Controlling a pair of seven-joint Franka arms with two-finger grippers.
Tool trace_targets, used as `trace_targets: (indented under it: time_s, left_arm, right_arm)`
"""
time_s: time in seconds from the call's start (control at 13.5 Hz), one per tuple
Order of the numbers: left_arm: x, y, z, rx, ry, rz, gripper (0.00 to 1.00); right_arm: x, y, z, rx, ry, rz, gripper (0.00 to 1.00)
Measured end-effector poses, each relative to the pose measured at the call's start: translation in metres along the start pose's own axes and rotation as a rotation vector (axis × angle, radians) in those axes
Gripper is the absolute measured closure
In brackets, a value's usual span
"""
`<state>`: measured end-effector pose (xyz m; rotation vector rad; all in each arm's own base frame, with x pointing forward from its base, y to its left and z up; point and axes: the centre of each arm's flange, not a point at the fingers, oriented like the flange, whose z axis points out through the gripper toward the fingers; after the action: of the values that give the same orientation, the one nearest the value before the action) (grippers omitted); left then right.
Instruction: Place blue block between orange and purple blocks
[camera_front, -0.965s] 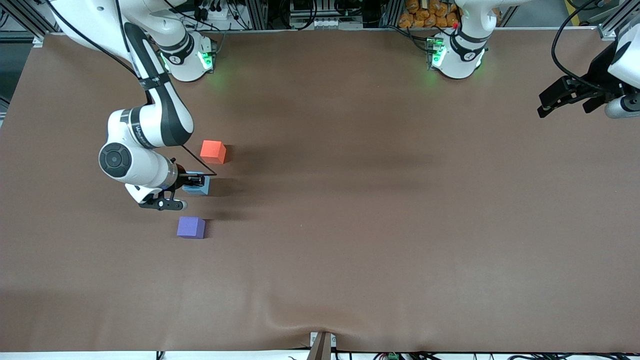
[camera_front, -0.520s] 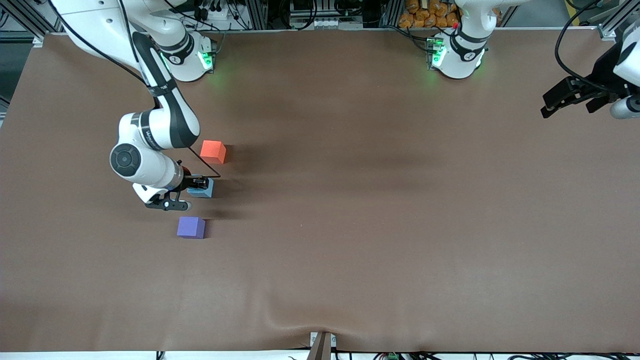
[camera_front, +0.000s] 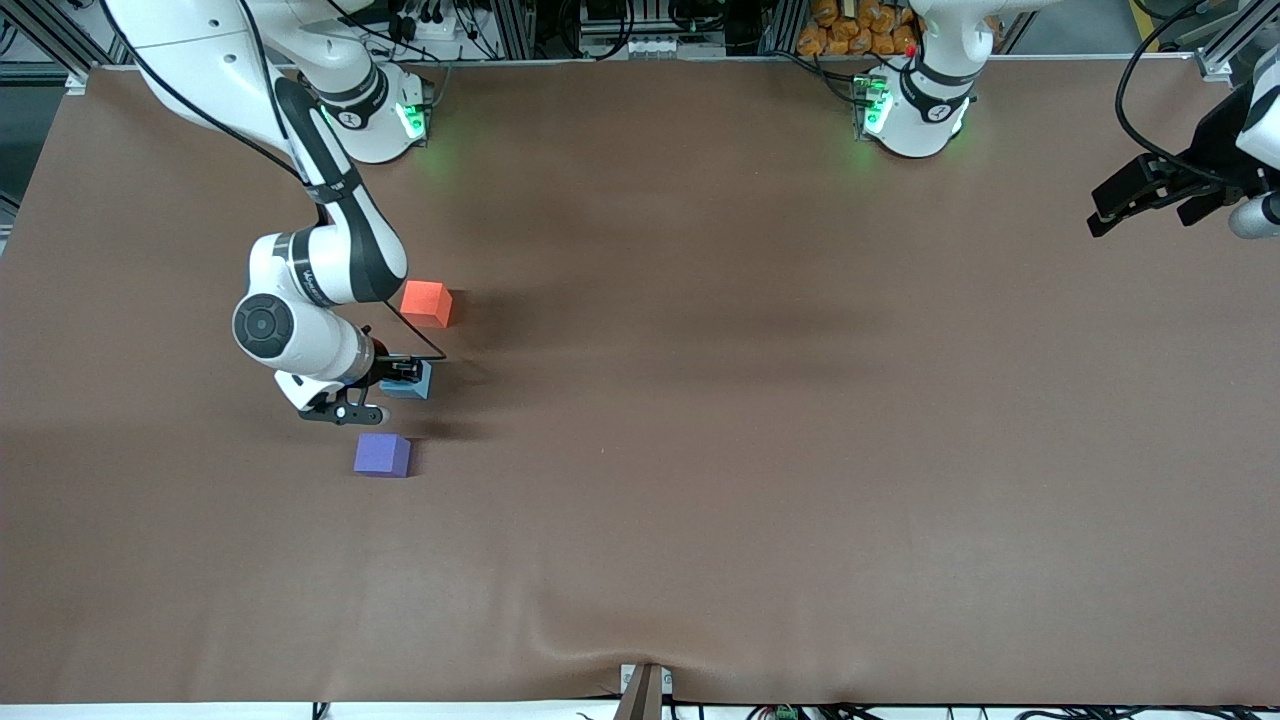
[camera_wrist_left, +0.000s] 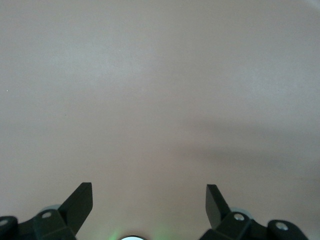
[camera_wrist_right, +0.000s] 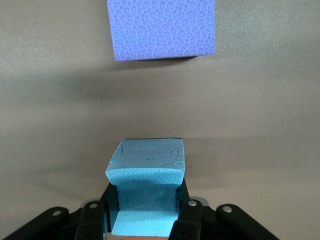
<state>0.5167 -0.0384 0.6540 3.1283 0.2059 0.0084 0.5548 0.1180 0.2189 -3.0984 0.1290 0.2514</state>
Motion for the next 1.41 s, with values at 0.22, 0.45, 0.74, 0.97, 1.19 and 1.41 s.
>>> trace_targets:
  time_s: [0.22,0.45,0.74,0.97,1.19,1.41]
  left_arm:
    - [0.0,0.0,0.0,0.0,0.0,0.0,0.0]
    - [-0.001,0.0,0.001,0.002,-0.008,0.0,0.0]
    - [-0.001,0.0,0.001,0.002,-0.01,0.001,0.0]
    - [-0.002,0.0,0.0,0.002,-0.009,0.001,0.0]
    - [-0.002,0.001,0.0,0.003,-0.011,0.002,0.0]
    - [-0.003,0.003,0.0,0.004,-0.014,0.006,0.0]
  right_arm:
    - [0.0,0.0,0.0,0.0,0.0,0.0,0.52]
    - [0.001,0.003,-0.001,-0.001,-0.008,0.009,0.36]
    - [0.029,0.008,-0.087,0.012,-0.082,0.025,0.0]
    - [0.053,0.033,-0.223,0.053,-0.009,0.05,0.0]
    - [0.045,0.069,-0.312,0.074,-0.01,0.026,0.0]
    - [0.031,0.101,-0.352,0.077,-0.046,-0.004,0.0]
